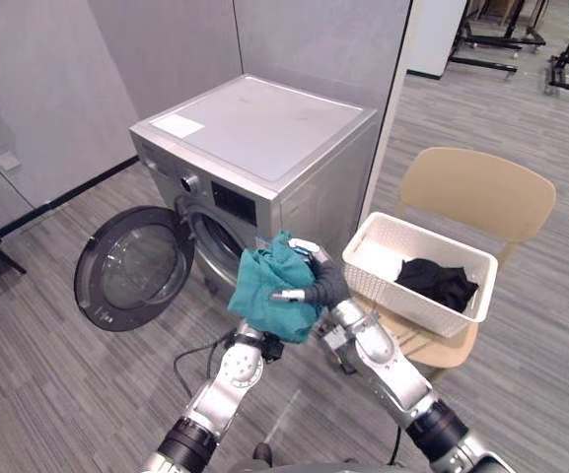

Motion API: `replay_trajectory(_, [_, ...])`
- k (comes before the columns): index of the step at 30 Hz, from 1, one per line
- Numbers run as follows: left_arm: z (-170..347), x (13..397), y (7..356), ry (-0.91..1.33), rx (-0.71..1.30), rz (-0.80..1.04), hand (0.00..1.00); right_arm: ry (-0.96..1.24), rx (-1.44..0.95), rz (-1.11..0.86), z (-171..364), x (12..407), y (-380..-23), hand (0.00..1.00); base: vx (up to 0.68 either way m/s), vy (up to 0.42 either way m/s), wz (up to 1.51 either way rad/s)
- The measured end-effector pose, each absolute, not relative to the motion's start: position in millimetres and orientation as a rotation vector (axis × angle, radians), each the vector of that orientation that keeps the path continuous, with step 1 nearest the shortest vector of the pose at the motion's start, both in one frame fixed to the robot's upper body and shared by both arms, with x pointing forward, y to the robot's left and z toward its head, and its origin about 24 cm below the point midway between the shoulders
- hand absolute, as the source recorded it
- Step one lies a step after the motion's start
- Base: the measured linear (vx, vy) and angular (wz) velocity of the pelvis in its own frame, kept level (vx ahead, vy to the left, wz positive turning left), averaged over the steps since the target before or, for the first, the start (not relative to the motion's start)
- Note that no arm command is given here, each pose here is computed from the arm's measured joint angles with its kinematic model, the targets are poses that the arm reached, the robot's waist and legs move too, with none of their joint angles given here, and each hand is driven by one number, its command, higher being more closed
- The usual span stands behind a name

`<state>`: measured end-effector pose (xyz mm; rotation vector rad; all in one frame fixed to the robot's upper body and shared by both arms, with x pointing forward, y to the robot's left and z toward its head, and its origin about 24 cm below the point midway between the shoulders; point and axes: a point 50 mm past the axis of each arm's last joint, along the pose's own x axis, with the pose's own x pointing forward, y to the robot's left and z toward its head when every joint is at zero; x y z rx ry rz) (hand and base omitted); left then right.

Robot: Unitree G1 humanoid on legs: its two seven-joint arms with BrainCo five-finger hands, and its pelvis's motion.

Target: Pick up the laundry basket with both hands and put the clothes into the washing machine.

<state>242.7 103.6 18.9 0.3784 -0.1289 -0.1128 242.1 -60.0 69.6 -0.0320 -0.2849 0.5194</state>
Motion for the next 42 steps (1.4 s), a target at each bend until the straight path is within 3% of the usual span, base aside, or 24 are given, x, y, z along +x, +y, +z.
replay_trajectory(6, [-6, 218, 133, 0.018, 0.309, 0.024, 1.00, -0.107, -0.207, 0.245, 26, 221, -122, 0.00, 0.02, 0.001, -0.04])
replay_trajectory(12, [-27, 195, 163, 0.147, 0.290, 0.109, 1.00, 0.150, -0.311, 0.108, -25, 200, -167, 0.00, -0.02, -0.008, 0.21])
replay_trajectory(18, [-47, 189, 165, 0.249, 0.275, 0.102, 1.00, 0.514, -0.413, 0.093, -93, 179, -184, 0.00, 0.00, 0.006, 1.18])
replay_trajectory(21, [-49, 188, 158, 0.264, 0.202, 0.128, 1.00, 0.582, -0.455, 0.055, -100, 180, -200, 0.00, 0.18, 0.152, 1.50])
replay_trajectory(28, [-53, 185, 161, 0.284, 0.218, 0.088, 1.00, 0.567, -0.369, 0.089, -102, 190, -167, 0.00, 0.19, 0.106, 0.89])
replay_trajectory(35, [-61, 173, 170, 0.344, 0.257, 0.068, 1.00, 0.631, -0.357, 0.091, -112, 170, -165, 0.00, 0.27, 0.177, 0.66])
replay_trajectory(42, [-58, 186, 165, 0.320, 0.277, 0.009, 1.00, 0.646, -0.354, 0.094, -114, 163, -166, 0.00, 0.42, -0.032, 0.49])
